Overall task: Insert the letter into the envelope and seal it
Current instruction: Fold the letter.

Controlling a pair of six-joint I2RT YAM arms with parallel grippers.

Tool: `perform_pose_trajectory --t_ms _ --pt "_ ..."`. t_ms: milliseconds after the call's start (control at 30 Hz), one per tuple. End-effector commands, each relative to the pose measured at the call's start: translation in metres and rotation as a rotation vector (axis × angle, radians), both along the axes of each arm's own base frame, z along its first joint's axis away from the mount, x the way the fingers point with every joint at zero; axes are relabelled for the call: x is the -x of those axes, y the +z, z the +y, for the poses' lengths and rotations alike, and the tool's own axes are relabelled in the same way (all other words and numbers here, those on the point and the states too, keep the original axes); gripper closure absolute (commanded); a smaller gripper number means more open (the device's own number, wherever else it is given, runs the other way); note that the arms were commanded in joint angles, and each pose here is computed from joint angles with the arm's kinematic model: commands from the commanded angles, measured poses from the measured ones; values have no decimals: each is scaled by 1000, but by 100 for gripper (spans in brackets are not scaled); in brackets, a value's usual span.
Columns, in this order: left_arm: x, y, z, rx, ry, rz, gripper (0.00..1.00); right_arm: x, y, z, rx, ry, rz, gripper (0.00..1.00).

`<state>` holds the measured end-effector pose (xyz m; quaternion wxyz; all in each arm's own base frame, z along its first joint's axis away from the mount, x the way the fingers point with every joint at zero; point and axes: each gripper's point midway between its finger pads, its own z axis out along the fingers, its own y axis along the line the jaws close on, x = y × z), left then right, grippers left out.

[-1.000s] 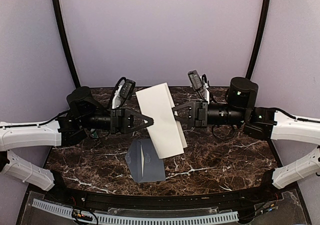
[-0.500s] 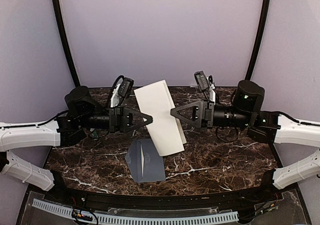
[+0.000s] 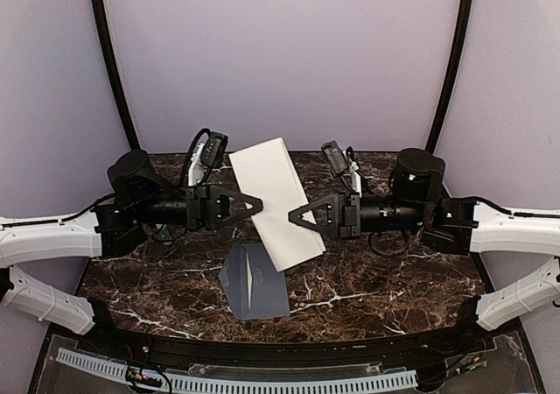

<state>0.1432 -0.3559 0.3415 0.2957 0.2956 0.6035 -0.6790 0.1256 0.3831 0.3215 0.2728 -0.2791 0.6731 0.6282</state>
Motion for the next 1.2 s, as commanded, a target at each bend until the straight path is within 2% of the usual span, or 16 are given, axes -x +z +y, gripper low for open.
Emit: perform_pose_trajectory --t_ms 0,33,100,200,300,367,533,633,700,767,833,900,933,1000,1100,1167 --pt "5 3 3 10 1 -12 67 -3 22 2 -47 -28 -37 100" --pt "5 2 3 6 0 -9 56 -4 23 2 -51 -37 -38 100" --pt "5 -1 3 -2 -4 -1 45 -6 25 0 -61 -51 -38 100" --pt "9 -5 1 -15 -17 7 38 -7 27 -2 -70 -66 -39 100" --pt "13 -11 -2 -31 -35 21 38 -9 27 -3 -70 -84 -40 100" --pt "15 -14 -4 -39 -42 29 45 -10 28 -4 -73 -88 -42 100" --pt "15 -19 -4 -43 -35 44 86 -11 28 -4 -72 -94 -44 100" --pt "12 -22 -5 -49 -22 53 92 -11 29 -4 -74 -94 -45 100" --pt "13 -23 -7 -50 -28 57 87 -11 30 -4 -74 -97 -47 100" --pt "14 -24 -8 -53 -35 65 58 -11 31 -4 -76 -97 -50 100" --pt "16 -27 -10 -58 -39 69 45 -12 31 -5 -78 -101 -52 100" --pt "17 -29 -12 -63 -38 71 41 -12 33 -5 -80 -103 -56 100" --pt "19 -31 -12 -67 -41 74 43 -13 33 -5 -80 -107 -56 100" --pt "20 -33 -13 -68 -39 78 55 -13 34 -6 -83 -114 -59 100" --pt "22 -37 -12 -69 -35 87 82 -14 34 -7 -83 -122 -60 100" --pt "22 -39 -12 -69 -29 92 91 -14 34 -7 -85 -124 -62 100"
